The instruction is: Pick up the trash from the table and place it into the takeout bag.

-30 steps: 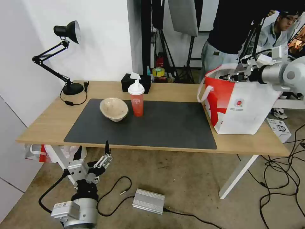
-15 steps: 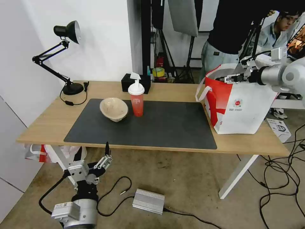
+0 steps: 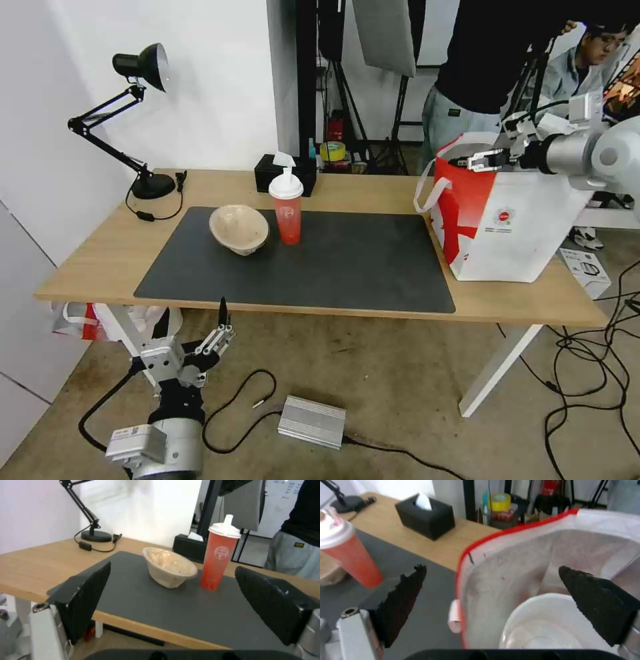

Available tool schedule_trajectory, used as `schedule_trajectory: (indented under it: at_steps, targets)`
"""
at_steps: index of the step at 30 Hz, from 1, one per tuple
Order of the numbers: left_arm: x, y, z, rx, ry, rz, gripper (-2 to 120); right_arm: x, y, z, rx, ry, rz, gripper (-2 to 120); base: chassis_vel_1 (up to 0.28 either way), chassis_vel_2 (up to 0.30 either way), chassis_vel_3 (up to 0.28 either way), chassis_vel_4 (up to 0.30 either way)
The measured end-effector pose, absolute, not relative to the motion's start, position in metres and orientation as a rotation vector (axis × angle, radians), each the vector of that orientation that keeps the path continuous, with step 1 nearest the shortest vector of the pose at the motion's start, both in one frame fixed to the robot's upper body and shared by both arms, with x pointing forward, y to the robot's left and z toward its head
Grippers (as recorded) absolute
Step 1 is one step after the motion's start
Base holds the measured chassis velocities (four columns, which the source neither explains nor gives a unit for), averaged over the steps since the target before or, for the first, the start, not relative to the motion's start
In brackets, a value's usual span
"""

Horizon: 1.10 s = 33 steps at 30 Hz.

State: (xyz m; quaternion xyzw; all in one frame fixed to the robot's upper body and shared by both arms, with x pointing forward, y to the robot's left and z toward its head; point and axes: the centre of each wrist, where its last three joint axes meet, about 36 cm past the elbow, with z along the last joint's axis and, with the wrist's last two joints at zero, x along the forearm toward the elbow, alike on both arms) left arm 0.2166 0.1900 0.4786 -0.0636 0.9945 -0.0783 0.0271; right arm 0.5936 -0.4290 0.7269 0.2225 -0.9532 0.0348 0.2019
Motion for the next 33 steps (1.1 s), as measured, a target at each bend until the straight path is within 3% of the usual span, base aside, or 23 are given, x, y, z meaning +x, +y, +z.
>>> schedule_trajectory:
  at_steps: [20, 33]
  targets:
    - [0.215, 0.189, 0.478, -0.198, 3.071, -0.235, 100, 0.553, -0.378, 0.743, 0.750, -2.828, 0.142, 100, 0.000, 0.000, 0.000, 0.000]
    - [0.215, 0.190, 0.481, -0.190, 3.065, -0.230, 100, 0.466, -0.312, 0.674, 0.826, -3.103, -0.061, 100, 0.000, 0.000, 0.000, 0.000]
